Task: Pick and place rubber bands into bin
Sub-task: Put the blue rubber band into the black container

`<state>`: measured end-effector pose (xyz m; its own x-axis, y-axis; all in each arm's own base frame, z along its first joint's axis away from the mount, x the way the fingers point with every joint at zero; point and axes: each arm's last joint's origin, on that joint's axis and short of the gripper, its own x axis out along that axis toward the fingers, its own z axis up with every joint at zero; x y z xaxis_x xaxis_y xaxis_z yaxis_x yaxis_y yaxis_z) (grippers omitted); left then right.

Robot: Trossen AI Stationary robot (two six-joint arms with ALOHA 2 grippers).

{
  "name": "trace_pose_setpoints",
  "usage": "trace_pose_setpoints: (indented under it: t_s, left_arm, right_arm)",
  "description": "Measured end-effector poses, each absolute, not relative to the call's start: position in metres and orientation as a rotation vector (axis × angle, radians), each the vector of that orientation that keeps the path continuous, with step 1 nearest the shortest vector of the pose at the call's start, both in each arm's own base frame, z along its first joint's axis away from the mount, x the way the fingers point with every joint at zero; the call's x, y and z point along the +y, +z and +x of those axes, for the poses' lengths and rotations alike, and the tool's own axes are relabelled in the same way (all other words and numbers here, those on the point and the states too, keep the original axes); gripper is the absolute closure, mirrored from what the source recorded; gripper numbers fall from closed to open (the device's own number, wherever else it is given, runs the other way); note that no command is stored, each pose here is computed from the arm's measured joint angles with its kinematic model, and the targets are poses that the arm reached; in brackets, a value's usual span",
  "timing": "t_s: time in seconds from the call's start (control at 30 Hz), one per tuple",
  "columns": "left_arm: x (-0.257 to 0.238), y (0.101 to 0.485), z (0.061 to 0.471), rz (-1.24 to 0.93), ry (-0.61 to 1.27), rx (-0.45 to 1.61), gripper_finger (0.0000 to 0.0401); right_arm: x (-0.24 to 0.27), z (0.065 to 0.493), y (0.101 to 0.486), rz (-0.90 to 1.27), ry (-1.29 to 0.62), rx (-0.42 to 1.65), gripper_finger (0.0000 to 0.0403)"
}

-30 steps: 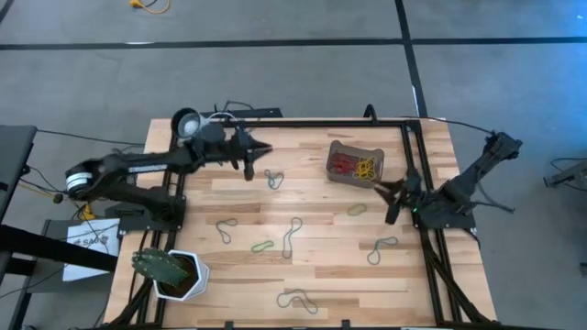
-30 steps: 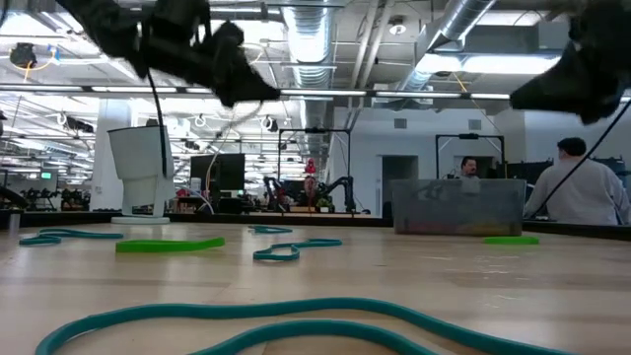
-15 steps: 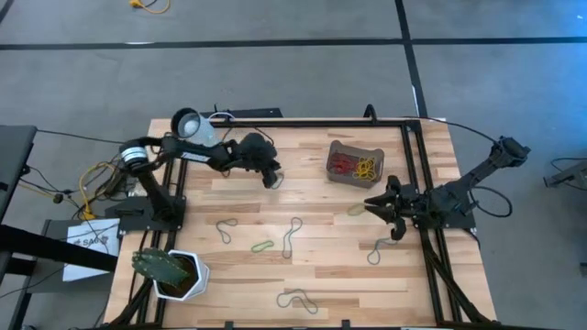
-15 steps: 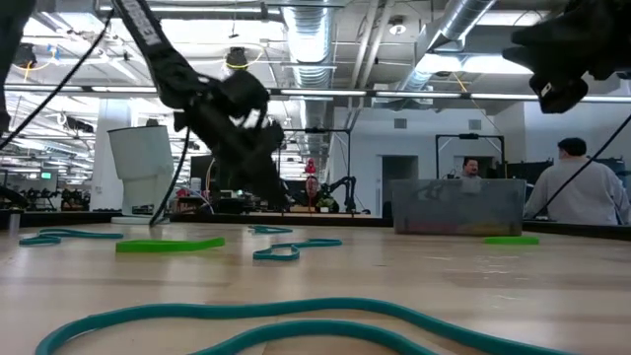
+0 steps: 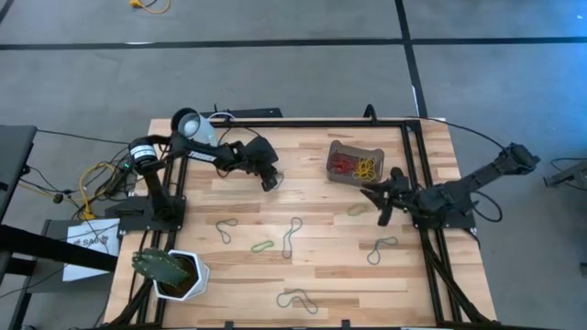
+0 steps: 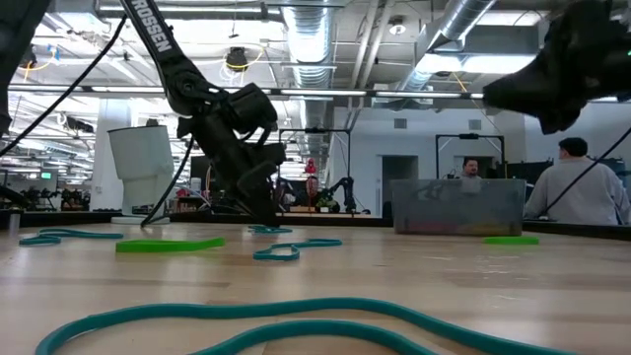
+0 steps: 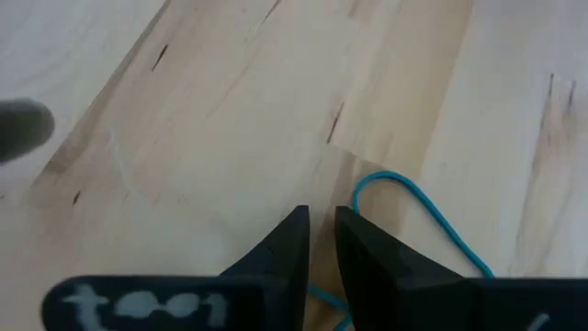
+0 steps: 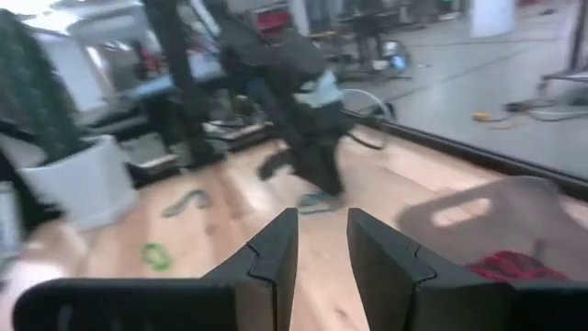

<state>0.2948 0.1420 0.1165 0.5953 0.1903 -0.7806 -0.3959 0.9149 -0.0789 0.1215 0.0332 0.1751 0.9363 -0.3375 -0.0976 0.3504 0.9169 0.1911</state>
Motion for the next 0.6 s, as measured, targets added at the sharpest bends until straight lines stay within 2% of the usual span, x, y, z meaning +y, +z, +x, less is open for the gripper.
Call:
trace_pose_setpoints:
  t_s: [0.33,0.6]
  left_arm:
    - [0.125,0.138,0.286,-0.251,0.34,0.927,0.0351]
    - [0.116,0.131,0.286,-0.259,0.39,0.972,0.0351]
  right_arm:
    - [0.023,0.129,0.167,0.145,-0.426,0.132,0.031]
    - [0.008,0.133,0.169,0.129,-0.479,0.122,0.031]
